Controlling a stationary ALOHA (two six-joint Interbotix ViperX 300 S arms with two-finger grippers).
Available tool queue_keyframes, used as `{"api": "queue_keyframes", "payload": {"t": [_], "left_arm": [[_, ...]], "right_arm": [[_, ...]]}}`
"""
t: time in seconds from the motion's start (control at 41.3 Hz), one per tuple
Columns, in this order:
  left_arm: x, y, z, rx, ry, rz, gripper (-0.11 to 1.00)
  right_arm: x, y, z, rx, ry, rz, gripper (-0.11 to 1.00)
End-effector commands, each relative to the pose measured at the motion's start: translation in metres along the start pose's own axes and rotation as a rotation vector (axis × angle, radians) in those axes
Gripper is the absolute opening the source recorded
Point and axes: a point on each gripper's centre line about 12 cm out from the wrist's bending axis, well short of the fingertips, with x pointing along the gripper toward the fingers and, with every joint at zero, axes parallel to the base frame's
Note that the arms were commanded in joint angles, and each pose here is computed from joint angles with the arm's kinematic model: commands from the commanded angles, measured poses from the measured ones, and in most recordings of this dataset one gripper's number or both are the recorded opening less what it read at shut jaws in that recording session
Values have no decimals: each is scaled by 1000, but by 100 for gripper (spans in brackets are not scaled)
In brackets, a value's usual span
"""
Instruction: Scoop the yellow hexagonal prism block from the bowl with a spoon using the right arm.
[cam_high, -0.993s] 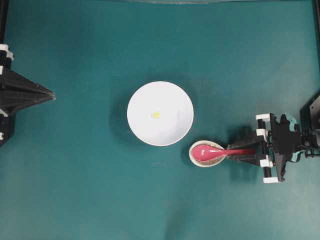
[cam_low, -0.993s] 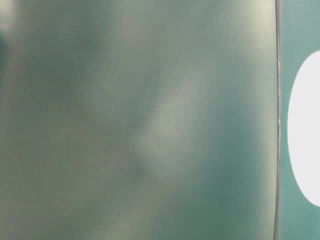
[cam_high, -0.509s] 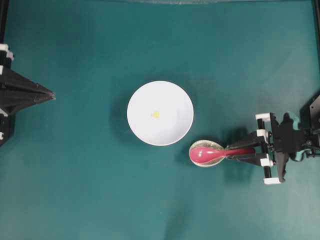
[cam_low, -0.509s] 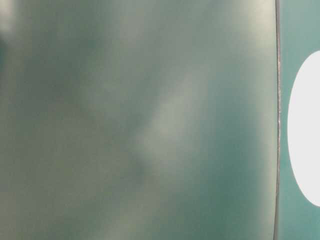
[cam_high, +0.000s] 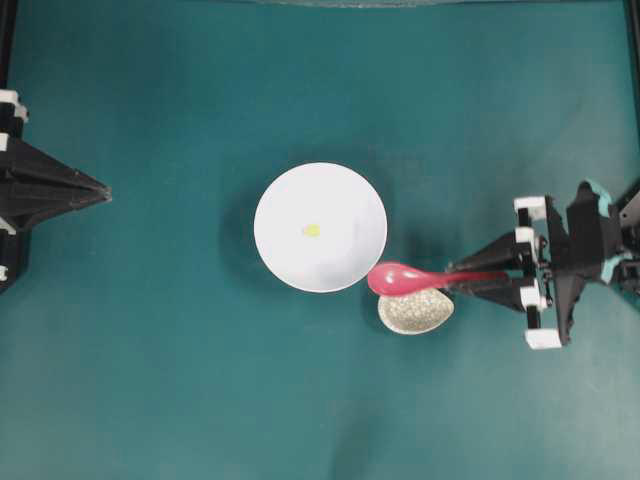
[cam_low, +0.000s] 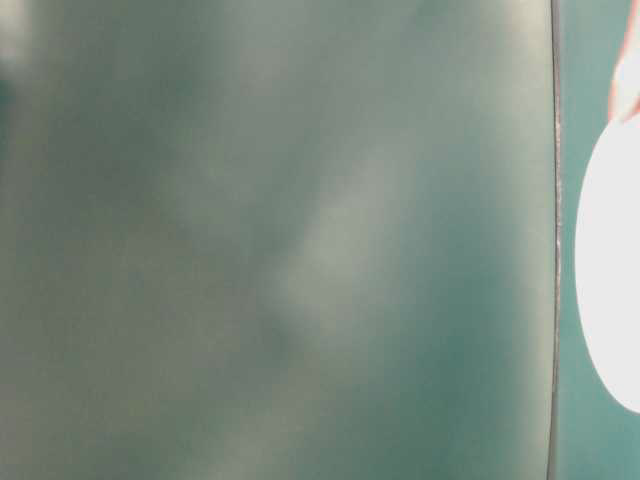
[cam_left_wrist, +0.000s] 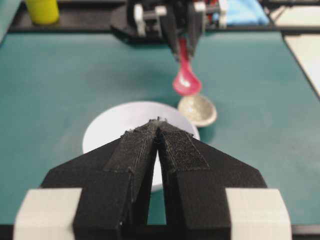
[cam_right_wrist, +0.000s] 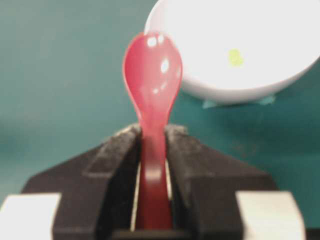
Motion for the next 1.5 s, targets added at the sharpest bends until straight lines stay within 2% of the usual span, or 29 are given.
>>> {"api": "queue_keyframes", "payload": {"t": [0.0,0.145,0.291,0.557,0.727,0.945,1.163,1.478], "left_arm": [[1,0,9,0,-18,0,6],[1,0,9,2,-20,-1,6],[2,0,9,6,-20,-1,6],[3,0,11,8,-43,-2,6],[3,0,11,8,-44,0,6],[2,0,12,8,-46,-1,6],[2,0,12,6,-48,-2,6],[2,0,12,8,-48,-1,6]], "right_arm": [[4,-4,27,27,-11,-12,24],[9,-14,59,34,45,-29,24],[19,-23,84,42,150,-35,24],[40,-38,110,63,329,-35,24],[62,-47,108,81,453,-37,24],[89,-53,111,89,549,-27,24],[102,-55,107,85,664,-18,24],[110,-60,94,96,725,-45,24]]}}
